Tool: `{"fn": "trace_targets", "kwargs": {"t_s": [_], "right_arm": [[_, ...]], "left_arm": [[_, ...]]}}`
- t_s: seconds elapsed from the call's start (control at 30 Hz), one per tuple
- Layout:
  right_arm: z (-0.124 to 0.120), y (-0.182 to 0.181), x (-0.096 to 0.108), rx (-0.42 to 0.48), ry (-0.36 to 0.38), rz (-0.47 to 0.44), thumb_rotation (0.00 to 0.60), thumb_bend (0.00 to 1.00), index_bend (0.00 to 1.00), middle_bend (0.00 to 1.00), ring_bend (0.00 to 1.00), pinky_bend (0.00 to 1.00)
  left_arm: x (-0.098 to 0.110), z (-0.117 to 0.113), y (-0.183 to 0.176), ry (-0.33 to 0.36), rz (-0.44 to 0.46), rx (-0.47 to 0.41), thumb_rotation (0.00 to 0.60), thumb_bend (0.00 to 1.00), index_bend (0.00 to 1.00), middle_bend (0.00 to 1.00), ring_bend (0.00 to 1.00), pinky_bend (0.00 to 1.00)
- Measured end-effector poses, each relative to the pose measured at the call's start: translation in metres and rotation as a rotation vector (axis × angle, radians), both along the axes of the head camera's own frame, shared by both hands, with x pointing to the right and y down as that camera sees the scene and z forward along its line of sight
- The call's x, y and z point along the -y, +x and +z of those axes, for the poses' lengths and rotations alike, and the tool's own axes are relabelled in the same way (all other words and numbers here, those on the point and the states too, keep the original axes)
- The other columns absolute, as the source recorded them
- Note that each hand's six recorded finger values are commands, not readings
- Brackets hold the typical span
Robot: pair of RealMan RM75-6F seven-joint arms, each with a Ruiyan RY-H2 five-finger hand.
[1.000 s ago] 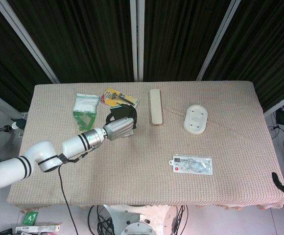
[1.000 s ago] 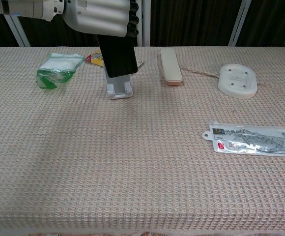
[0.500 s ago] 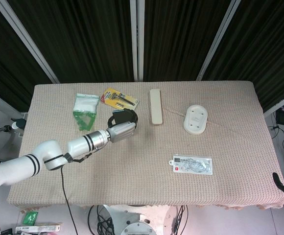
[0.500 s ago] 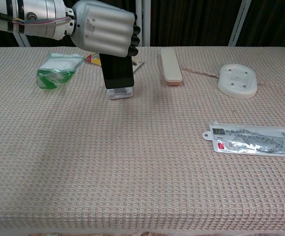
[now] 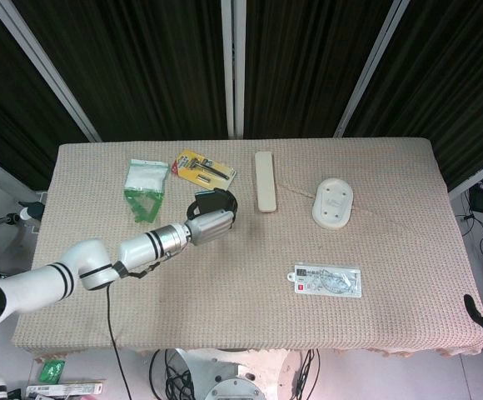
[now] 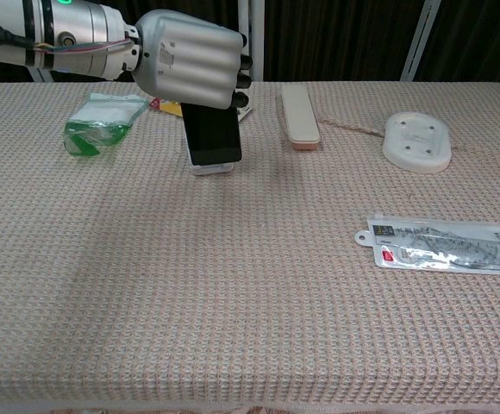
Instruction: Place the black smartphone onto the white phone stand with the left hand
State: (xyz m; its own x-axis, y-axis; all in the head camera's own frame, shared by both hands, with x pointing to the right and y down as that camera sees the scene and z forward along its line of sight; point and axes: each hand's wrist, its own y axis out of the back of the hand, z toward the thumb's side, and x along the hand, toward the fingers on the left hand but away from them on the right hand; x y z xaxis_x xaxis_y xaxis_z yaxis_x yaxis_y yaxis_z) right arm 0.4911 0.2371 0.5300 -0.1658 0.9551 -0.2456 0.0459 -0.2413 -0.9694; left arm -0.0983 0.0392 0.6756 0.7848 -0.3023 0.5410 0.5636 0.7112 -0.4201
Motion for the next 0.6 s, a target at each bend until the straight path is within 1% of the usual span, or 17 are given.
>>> {"fn": "trace_targets", "kwargs": {"t_s": [0.37,0.6], "right_arm": [[-0.001,0.0014,0.0015,-0.003,0.003,0.003,0.6,0.21,0.0,0.0,0.0,0.0],[-0.0011,0.0001,0.0021,-0.001,0.003,-0.001,0.6,0.21,0.0,0.0,0.0,0.0]], "left_arm": [[0.0098,0.0011,-0.0032,0.015,-0.019,0.006,0.6,0.52,0.59,0.55,0.49,0.51],[0.0079,0.0036,-0.0051,0.009,-0.023,0.005,0.6,0.52,0.59,0.55,0.49,0.51]]}}
